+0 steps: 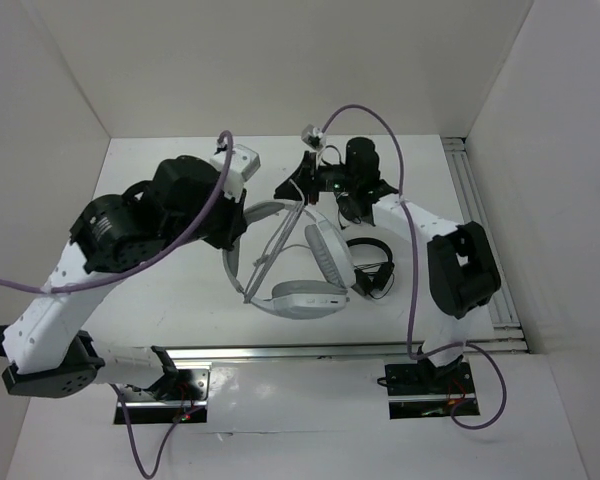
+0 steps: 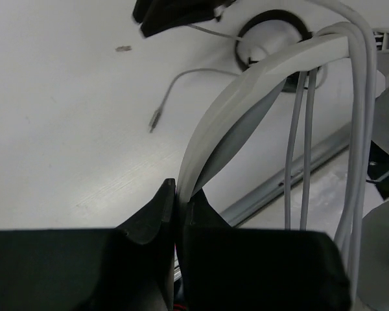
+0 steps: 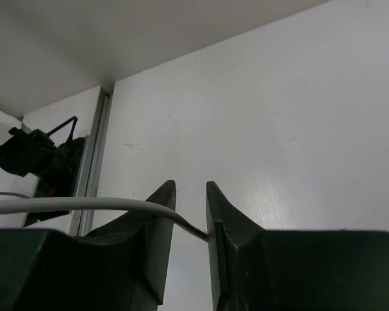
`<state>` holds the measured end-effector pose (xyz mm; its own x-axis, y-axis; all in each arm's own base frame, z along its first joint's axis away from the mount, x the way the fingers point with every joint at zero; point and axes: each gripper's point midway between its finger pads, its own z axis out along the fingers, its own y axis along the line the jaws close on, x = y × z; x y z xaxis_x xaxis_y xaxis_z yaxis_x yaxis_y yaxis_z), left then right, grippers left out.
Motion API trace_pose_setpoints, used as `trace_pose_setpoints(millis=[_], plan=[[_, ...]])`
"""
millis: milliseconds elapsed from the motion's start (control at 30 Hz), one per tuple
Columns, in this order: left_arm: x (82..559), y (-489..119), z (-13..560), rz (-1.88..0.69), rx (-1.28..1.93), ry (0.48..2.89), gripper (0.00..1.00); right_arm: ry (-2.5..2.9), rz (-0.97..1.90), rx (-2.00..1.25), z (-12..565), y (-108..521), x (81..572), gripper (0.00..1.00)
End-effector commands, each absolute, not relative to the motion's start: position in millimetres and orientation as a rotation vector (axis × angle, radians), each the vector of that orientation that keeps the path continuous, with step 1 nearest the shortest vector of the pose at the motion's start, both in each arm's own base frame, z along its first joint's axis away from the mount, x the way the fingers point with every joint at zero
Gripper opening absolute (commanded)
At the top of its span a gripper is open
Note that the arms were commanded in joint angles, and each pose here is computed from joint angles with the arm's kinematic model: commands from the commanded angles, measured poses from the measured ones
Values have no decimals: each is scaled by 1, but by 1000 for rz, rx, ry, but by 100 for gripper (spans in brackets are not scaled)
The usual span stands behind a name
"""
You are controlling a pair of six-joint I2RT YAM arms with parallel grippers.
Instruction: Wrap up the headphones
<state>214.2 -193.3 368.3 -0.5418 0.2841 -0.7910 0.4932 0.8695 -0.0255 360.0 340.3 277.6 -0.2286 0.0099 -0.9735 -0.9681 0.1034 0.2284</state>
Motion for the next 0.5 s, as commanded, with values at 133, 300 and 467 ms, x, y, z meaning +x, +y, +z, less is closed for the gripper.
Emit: trace_pose_setpoints(millis=[133, 300, 467], plan=[[194, -190, 465, -569, 407, 1908, 0, 1390, 1447, -918, 230, 387, 342, 33], [208, -175, 497, -537, 240, 1817, 0, 1430, 1581, -860, 194, 409, 326, 28], [249, -143, 518, -408, -26, 1749, 0, 1462, 1636, -887, 161, 427, 291, 25]])
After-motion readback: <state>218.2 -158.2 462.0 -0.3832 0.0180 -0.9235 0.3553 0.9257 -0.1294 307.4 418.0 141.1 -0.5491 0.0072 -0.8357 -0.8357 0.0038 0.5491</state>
